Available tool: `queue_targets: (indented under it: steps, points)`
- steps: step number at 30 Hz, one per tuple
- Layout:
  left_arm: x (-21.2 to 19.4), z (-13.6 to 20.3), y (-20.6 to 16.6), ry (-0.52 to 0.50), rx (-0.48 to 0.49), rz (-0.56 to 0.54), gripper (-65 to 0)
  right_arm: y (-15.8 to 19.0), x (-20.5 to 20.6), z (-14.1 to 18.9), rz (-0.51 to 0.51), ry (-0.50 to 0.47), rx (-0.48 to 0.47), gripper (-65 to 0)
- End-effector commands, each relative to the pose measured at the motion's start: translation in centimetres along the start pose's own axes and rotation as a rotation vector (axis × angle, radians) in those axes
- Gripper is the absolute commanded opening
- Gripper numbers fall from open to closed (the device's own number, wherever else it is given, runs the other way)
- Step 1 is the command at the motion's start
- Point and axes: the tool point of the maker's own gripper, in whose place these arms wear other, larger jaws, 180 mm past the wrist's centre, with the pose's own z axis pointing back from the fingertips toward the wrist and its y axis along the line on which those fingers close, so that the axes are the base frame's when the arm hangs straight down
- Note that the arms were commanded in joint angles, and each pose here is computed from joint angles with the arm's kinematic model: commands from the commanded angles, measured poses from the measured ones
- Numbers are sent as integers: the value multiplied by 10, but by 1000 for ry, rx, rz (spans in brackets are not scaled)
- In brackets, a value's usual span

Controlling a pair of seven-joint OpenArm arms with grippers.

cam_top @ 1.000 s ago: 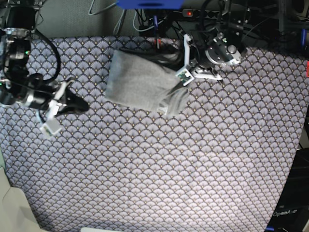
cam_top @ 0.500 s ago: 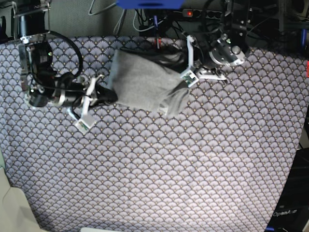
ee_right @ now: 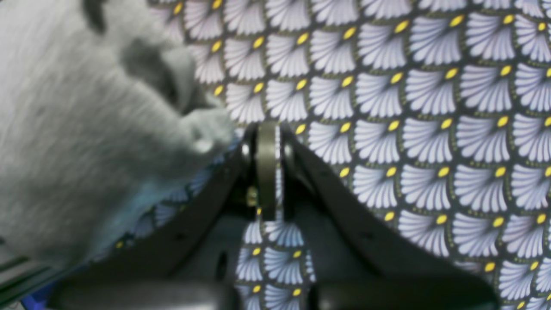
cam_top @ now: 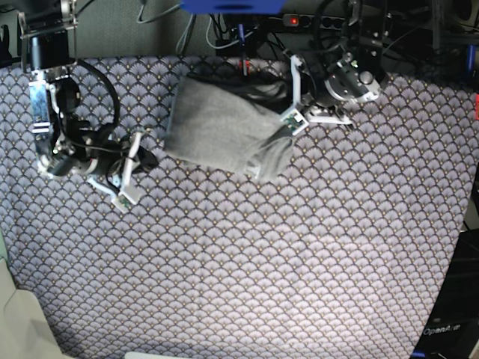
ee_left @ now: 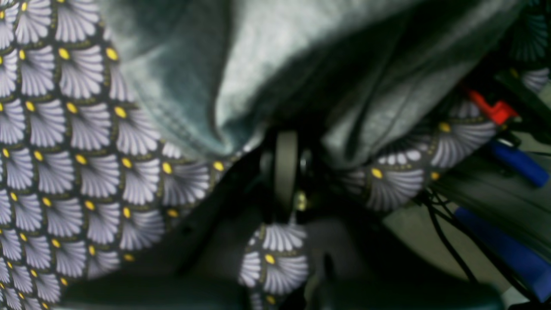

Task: Fold the T-shirt properly
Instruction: 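Grasp the folded bundle's sides with both grippers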

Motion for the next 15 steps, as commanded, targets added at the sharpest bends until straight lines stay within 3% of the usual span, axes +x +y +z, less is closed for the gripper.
queue_targets:
  steps: [1, 15]
  points:
    - [1, 2, 7, 7, 27, -7, -650, -5, 9, 4, 12, -30, -7, -647]
    - [58, 2, 39, -109, 88, -16, -650, 33, -22, -15, -60, -2, 74, -647]
